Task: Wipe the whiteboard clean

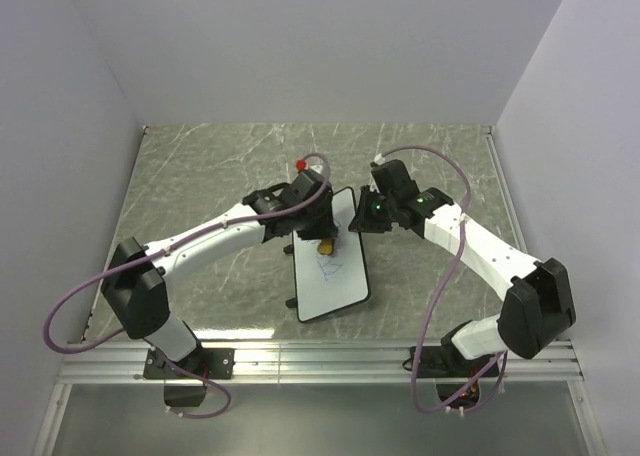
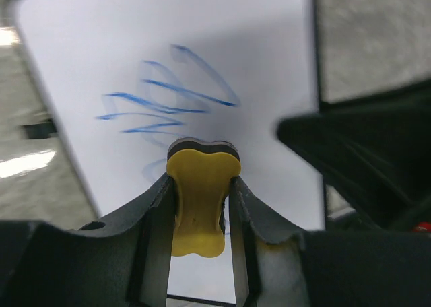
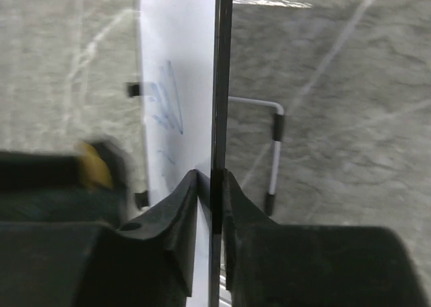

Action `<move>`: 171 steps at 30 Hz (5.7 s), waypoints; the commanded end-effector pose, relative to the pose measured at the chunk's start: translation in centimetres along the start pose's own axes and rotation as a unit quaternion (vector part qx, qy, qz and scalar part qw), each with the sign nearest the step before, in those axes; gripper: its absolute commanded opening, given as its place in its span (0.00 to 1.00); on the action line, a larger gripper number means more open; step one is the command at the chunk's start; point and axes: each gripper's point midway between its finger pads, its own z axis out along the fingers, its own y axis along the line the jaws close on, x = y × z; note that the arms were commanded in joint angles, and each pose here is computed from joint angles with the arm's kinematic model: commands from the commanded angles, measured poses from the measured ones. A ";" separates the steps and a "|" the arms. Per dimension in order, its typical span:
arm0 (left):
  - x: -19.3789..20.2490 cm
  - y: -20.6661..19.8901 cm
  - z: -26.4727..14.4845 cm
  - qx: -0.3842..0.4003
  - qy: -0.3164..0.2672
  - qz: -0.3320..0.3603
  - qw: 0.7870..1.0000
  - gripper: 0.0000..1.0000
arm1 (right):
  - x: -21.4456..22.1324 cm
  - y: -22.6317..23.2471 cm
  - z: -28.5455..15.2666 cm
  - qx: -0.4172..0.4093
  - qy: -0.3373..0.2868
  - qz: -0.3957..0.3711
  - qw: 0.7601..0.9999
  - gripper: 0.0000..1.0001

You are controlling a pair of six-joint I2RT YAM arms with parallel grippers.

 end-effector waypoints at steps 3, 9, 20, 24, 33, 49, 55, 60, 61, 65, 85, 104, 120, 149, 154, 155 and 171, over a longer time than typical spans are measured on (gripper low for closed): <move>1.5 -6.7 0.3 0.132 0.019 0.010 0.991 0.00 | 0.5 -0.9 0.1 0.014 0.003 -0.014 1.000 0.08; -0.1 -8.0 1.9 0.131 0.002 0.012 0.991 0.00 | 1.1 -1.2 0.0 0.017 0.009 -0.014 1.000 0.00; 1.3 2.4 9.0 0.048 0.031 -0.056 0.997 0.00 | 1.8 -0.7 -1.2 -0.006 0.014 -0.018 1.000 0.00; 2.4 4.6 10.4 0.029 0.041 -0.059 0.997 0.00 | 1.9 -0.5 -1.6 -0.008 0.013 -0.024 1.000 0.00; 1.3 5.7 12.0 0.029 0.047 -0.066 0.996 0.00 | 2.0 -0.5 -1.6 -0.009 0.017 -0.028 0.999 0.00; 1.4 -10.1 3.4 0.178 0.030 0.010 0.984 0.00 | 1.7 -0.3 -1.4 -0.008 0.014 -0.032 0.999 0.00; 3.4 -4.6 6.0 0.094 0.035 -0.012 0.995 0.00 | 1.8 -0.4 -1.6 -0.007 0.012 -0.030 0.999 0.00; 3.4 2.9 9.6 0.028 0.044 -0.071 0.996 0.00 | 1.7 -0.4 -1.8 -0.008 0.008 -0.030 0.999 0.00; 3.4 3.9 9.9 0.020 0.045 -0.077 0.996 0.00 | 1.7 -0.4 -2.0 -0.008 0.007 -0.029 1.000 0.00; 5.1 7.5 11.0 -0.018 0.060 -0.089 0.994 0.00 | 1.5 -0.4 -2.3 -0.006 0.001 -0.030 1.000 0.00; 12.7 -4.1 2.0 0.105 0.091 0.012 0.990 0.00 | -0.8 -0.6 -2.2 0.034 -0.023 -0.016 0.999 0.00; 15.2 9.2 8.3 -0.029 0.089 -0.061 0.994 0.00 | -0.2 -0.2 -3.7 0.014 -0.028 -0.016 0.999 0.00; 12.0 5.7 11.4 -0.006 0.095 -0.028 0.995 0.00 | 0.4 0.4 -3.6 0.003 -0.019 -0.024 1.000 0.00; 16.6 0.4 4.5 0.069 0.081 -0.069 0.992 0.00 | 0.0 0.2 -3.2 0.018 -0.022 -0.025 0.999 0.00; 19.0 4.2 5.9 0.019 0.099 -0.076 0.992 0.00 | 0.0 0.0 -3.6 0.019 -0.028 -0.023 0.999 0.00; 19.6 4.6 6.3 0.012 0.103 -0.078 0.992 0.00 | -0.1 -0.1 -3.6 0.022 -0.029 -0.023 0.999 0.00; 20.9 -6.7 1.5 0.057 0.057 0.016 0.997 0.00 | -1.4 0.6 -3.1 0.032 -0.030 -0.006 0.999 0.00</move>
